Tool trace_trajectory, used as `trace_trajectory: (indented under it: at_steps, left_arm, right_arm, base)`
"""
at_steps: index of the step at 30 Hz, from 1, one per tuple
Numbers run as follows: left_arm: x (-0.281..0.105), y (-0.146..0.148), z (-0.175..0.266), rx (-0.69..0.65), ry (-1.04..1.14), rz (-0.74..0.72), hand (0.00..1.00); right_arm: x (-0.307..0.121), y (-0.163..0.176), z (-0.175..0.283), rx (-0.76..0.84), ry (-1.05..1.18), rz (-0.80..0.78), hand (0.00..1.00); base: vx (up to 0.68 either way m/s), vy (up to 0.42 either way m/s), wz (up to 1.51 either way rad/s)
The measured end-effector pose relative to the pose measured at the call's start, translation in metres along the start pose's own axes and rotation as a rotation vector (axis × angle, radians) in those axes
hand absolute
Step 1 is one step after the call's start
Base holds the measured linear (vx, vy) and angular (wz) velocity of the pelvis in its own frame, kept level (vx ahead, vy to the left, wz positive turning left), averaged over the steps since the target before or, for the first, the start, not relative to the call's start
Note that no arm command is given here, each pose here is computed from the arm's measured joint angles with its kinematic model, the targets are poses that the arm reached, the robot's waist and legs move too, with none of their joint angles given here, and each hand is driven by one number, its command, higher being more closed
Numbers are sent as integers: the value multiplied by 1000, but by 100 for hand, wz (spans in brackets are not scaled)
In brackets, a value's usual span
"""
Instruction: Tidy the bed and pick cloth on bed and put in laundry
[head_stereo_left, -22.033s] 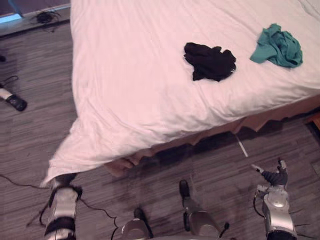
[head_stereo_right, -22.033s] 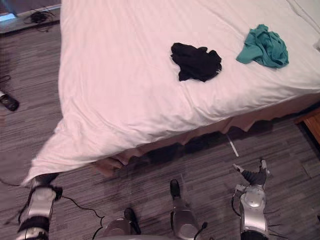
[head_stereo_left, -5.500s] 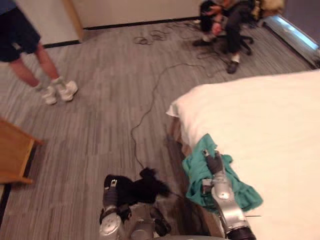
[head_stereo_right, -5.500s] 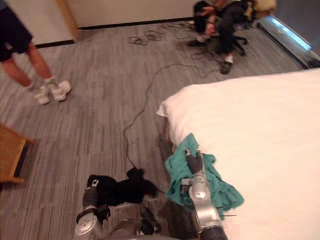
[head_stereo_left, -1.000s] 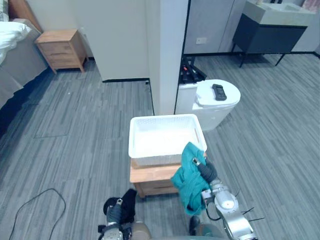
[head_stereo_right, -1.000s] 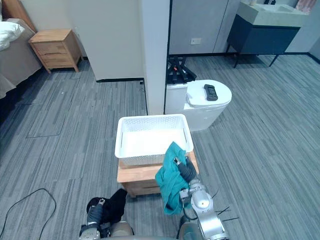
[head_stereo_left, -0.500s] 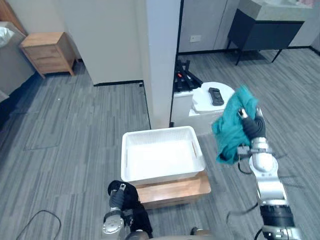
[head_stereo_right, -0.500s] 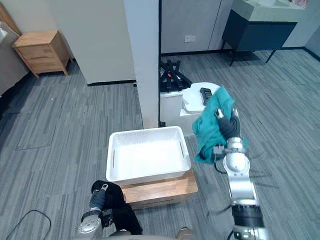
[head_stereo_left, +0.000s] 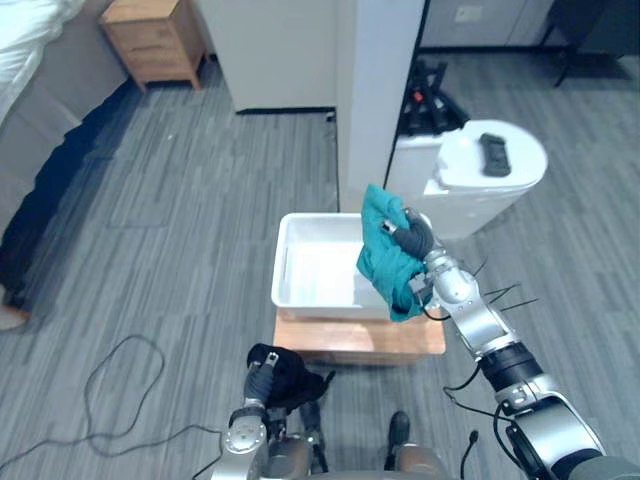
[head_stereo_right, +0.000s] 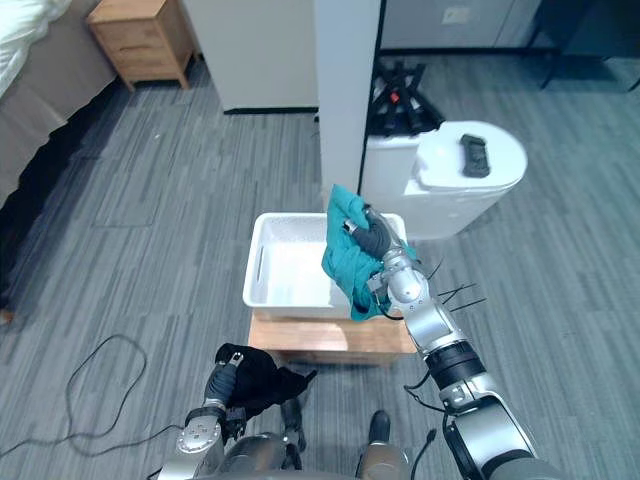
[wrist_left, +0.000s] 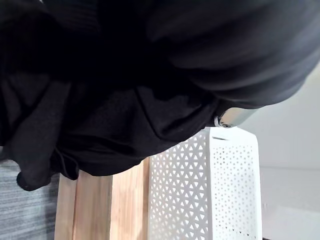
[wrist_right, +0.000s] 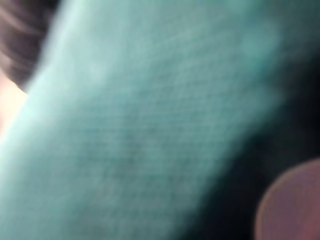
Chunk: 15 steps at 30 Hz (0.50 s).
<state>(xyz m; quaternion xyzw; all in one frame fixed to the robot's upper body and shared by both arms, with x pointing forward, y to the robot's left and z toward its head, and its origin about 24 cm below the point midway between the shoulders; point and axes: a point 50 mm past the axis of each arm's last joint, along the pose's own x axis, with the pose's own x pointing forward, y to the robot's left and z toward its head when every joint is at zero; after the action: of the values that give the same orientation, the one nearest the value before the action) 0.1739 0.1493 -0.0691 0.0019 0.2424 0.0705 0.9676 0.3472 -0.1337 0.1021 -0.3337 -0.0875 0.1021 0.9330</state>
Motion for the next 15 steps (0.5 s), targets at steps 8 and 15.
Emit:
trace_trajectory:
  at_steps: [8,15]
  left_arm:
    - [2,-5,22,-51,-98,-26,100]
    - [7,-5,56,-57,-231,-37,100]
  right_arm:
    - [17,-13,-12,-45,106,-39,0]
    - [20,-40,-29,-52,230,-193,0]
  base:
    - [-103,18,21]
    - [19,1,3]
